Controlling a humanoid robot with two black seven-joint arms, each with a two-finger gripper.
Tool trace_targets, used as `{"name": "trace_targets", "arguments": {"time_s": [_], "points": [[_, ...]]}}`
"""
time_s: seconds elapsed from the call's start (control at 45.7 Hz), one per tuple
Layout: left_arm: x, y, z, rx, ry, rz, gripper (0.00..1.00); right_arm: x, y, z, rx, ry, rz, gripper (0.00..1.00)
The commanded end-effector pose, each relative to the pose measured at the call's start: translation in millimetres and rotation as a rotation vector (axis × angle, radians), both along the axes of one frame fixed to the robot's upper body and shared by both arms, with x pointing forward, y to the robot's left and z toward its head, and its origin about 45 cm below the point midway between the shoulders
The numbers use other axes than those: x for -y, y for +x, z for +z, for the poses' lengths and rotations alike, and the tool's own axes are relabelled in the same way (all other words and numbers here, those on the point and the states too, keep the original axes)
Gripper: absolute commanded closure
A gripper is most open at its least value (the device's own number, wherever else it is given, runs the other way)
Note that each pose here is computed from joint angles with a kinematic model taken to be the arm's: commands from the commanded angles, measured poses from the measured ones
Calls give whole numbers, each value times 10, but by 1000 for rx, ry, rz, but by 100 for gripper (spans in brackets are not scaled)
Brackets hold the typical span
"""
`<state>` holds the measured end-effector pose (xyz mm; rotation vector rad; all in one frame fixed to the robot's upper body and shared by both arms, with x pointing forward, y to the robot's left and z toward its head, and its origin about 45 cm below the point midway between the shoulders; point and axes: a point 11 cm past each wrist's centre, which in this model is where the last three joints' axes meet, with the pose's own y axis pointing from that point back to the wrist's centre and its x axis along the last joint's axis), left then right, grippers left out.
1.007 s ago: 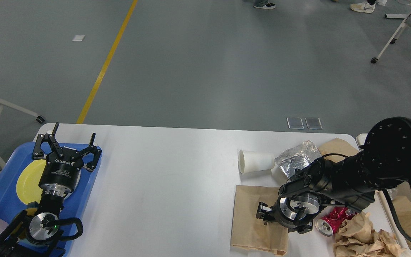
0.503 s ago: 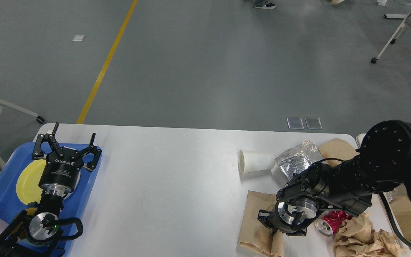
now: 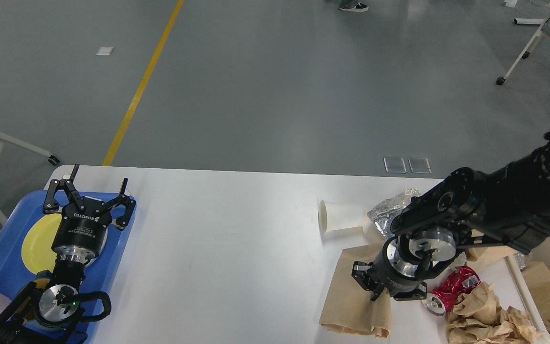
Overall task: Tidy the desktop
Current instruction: 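Lift the brown paper bag and carry it toward the white bin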
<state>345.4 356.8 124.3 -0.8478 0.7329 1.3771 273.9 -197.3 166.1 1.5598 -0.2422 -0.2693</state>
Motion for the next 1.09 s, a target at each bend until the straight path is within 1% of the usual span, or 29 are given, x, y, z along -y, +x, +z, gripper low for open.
{"name": "trace_targets", "arguments": {"time_s": [0.0, 0.131, 0.263, 0.372, 0.438, 0.525, 0.635, 0.722, 0.744, 0.788, 0.963, 1.072], "points": [[-2, -4, -4, -1, -1, 1, 4, 134, 83, 417, -34, 14, 20, 100], [0, 1, 1, 0, 1, 0, 4, 213, 203, 969, -42, 42, 56, 100], [4, 1, -1, 0, 1, -2, 4, 277, 308, 1575, -8, 54, 92, 100], [3, -5, -6, -2, 1, -1, 4, 376, 317, 1911, 5, 29, 103, 100], [3, -5, -6, -2, 1, -1, 4, 402, 295, 2027, 4, 19, 109, 100], [4, 1, -1, 0, 1, -2, 4, 466, 295, 2068, 12, 3, 95, 100], [2, -5, -6, -2, 0, 0, 4, 709, 360, 2082, 55, -45, 22, 100], [2, -5, -6, -2, 0, 0, 4, 1147, 456, 2132, 135, -104, -110, 100], [4, 1, -1, 0, 1, -2, 4, 1413, 487, 2144, 177, -134, -186, 100], [0, -5, -5, -1, 0, 1, 4, 1707, 509, 2122, 215, -159, -269, 100], [1, -5, -5, -1, 1, 0, 4, 2759, 488, 1851, 296, -216, -524, 100], [1, -5, -5, -1, 1, 0, 4, 3326, 423, 1573, 319, -317, -625, 100]]}}
